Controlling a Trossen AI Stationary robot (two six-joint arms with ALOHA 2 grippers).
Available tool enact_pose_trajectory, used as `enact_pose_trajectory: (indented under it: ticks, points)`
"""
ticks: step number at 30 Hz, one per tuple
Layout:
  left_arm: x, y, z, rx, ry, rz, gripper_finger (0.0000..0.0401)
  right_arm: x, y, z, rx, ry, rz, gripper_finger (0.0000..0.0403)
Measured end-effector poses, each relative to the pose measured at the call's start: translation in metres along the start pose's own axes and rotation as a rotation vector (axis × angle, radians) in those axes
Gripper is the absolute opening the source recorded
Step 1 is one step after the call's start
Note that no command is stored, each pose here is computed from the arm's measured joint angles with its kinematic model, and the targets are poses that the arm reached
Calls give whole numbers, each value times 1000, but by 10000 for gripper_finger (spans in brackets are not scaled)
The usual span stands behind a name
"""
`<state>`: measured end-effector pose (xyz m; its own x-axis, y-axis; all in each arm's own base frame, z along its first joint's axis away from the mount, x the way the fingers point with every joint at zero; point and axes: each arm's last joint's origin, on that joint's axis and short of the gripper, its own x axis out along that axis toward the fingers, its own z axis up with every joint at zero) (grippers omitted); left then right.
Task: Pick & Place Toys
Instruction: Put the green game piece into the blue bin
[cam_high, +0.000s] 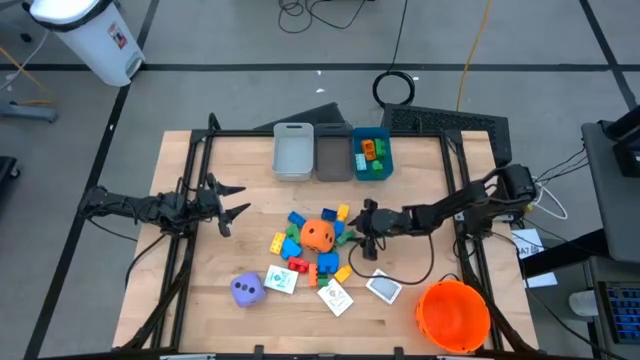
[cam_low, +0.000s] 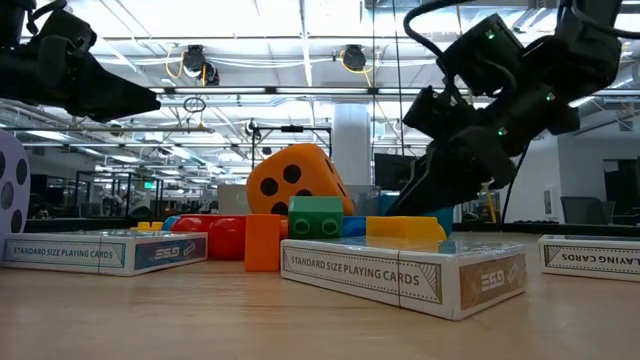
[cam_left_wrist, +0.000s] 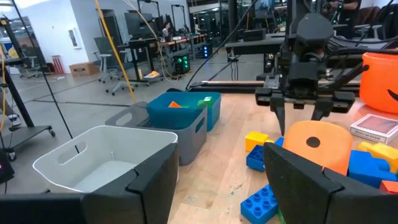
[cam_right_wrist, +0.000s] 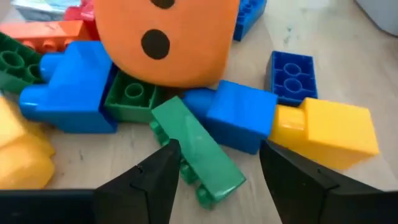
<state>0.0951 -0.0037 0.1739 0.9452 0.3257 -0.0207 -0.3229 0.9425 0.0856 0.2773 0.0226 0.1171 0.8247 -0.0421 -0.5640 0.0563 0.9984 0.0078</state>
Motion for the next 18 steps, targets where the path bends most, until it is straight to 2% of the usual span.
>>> enact_pose_trajectory:
  ticks: [6, 12, 18]
  points:
    - [0, 0, 0, 0, 0, 0, 241, 7, 4, -8, -33, 37, 124, 202]
    - [0, 0, 0, 0, 0, 0, 241, 6, 4, -8, -75, 36, 123, 184]
    - [0, 0, 0, 0, 0, 0, 241, 5, 4, -7, -90, 32, 124, 139]
